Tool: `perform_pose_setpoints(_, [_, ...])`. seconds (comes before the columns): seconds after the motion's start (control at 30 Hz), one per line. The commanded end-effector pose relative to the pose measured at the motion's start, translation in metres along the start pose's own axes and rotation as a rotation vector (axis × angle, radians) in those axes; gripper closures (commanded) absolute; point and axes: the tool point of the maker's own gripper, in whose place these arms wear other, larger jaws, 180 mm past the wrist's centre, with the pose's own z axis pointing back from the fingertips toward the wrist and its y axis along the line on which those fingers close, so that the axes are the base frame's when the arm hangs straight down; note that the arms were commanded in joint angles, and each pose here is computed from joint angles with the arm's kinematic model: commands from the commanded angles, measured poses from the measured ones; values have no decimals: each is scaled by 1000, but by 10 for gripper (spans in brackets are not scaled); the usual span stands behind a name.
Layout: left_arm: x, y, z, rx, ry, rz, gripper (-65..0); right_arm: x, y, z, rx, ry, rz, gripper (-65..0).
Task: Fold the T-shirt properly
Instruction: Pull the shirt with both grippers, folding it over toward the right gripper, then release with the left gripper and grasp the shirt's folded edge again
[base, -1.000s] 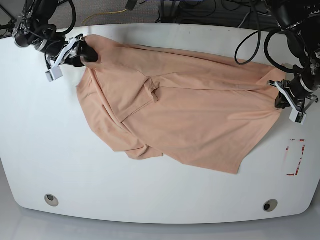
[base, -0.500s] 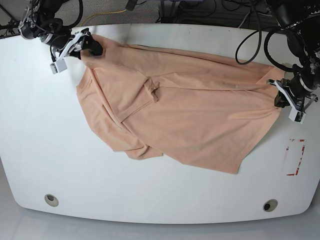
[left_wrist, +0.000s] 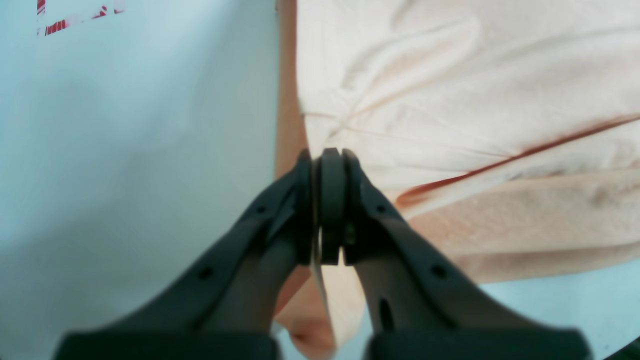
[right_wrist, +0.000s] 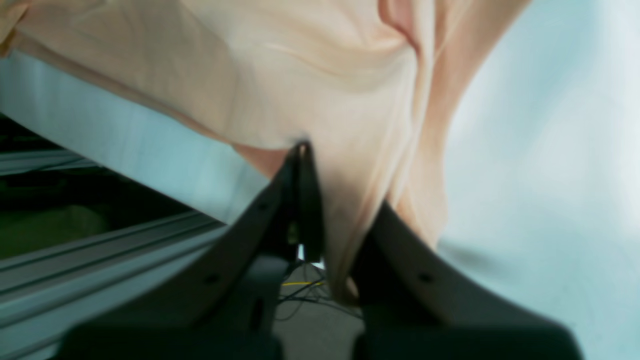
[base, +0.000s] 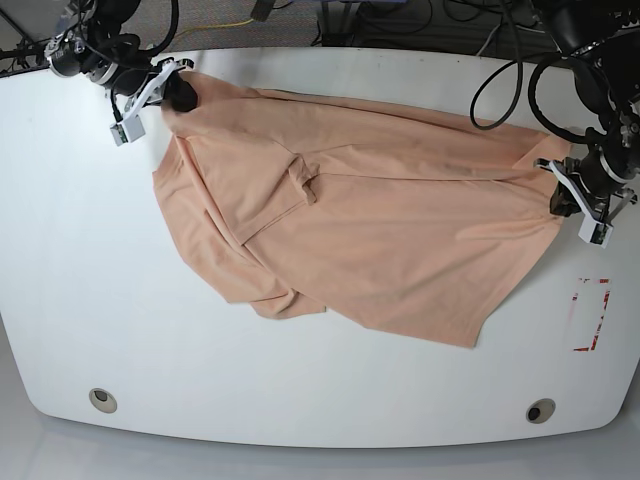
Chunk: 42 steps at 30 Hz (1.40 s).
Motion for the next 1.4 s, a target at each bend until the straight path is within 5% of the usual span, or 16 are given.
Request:
perform_pose_setpoints(0.0, [26,7,13,32,-70,-40,0,20,3,13,-22,-58,61,0])
perform_pose_setpoints(0.33, [95,39,34,141,-165,16,0,81,-24,47,-116,-156,212,0])
perform_pose_setpoints(0.7, [180,32,46,127,-324,-48,0,174,-31,83,-181,-309,409,0])
perform_pose_setpoints(0.87, [218,32,58,130,-412,-67,0,220,-38,89,-179,-342,464,0])
perform_pose_setpoints(1.17, [253,33,65,168,-424,-125,-1,280,-51,99,-169,-373,488,0])
perform_pose_setpoints(1.23, [251,27,58,146,-405,-137,-31,283,-49,97,-160,-372,492,0])
perform_pose_setpoints(1.37, [209,15,30,103,-290,-138,-203,276,-46,90,-150,-344,500,0])
